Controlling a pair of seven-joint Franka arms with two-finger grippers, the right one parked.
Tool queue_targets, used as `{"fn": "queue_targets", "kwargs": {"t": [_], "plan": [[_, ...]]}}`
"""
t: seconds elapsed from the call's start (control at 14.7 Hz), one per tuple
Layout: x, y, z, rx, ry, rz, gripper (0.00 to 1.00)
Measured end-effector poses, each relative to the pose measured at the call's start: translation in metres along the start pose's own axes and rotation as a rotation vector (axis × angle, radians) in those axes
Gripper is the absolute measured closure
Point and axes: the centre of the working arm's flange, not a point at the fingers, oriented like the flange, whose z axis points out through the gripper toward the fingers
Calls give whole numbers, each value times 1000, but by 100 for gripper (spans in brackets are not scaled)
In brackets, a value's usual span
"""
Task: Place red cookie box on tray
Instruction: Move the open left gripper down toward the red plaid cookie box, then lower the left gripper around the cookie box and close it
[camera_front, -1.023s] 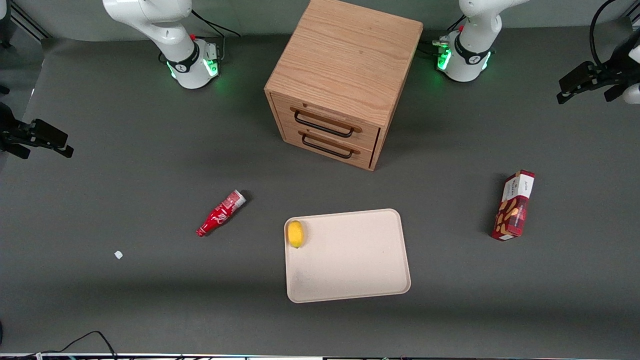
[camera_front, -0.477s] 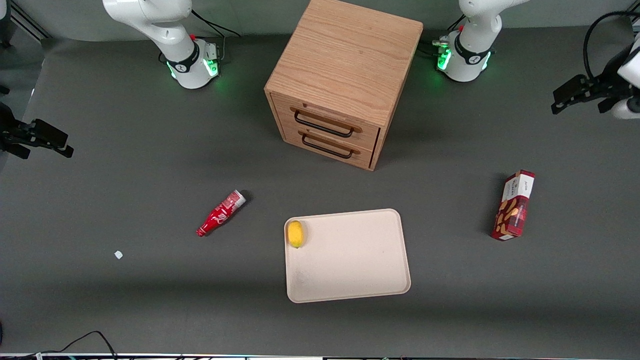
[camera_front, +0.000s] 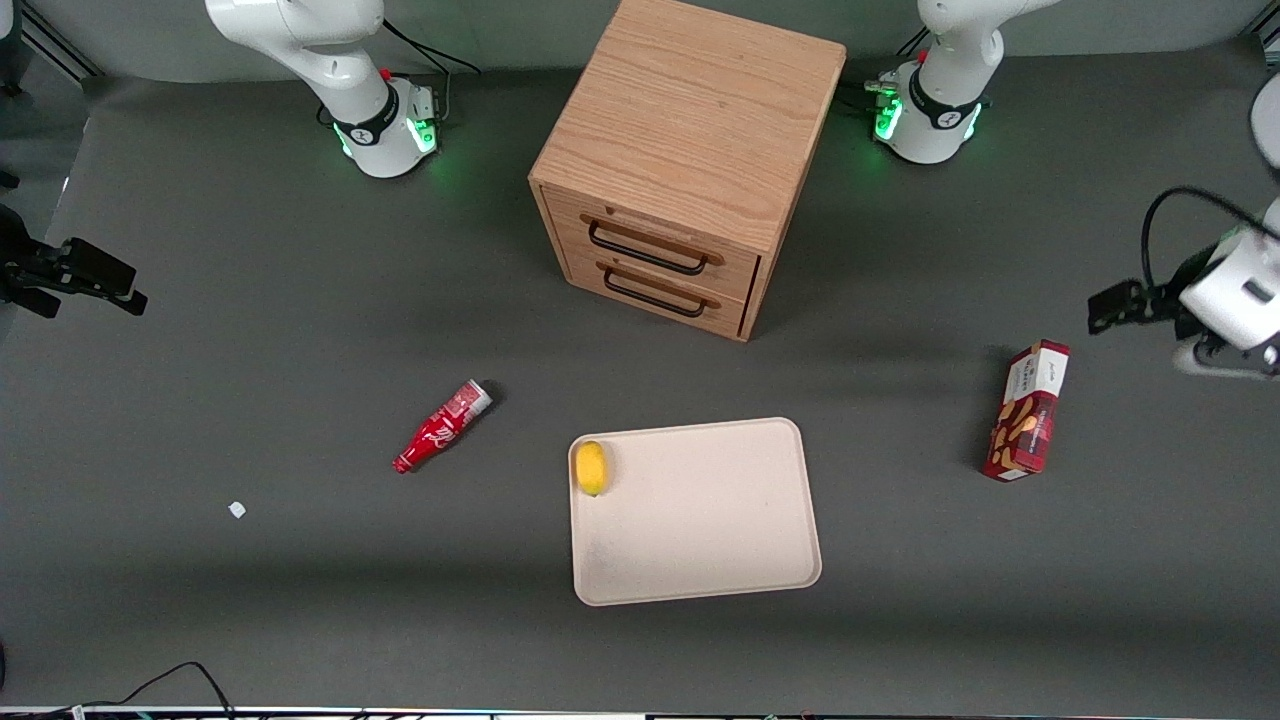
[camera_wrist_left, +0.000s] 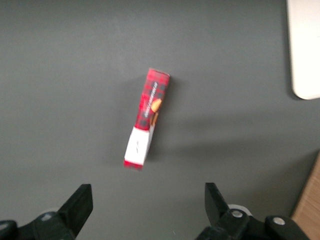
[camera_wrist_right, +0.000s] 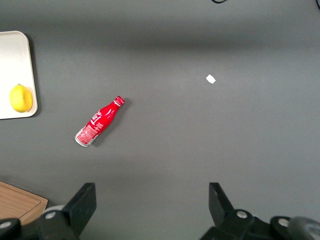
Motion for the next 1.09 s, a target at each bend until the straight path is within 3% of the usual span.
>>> {"fn": "queue_targets", "kwargs": {"t": [0.34, 0.61, 1.09], "plan": [[25, -22, 102, -23, 32, 73, 0], [21, -13, 164, -27, 88, 101, 0], [2, -10, 224, 9, 127, 147, 0]]}}
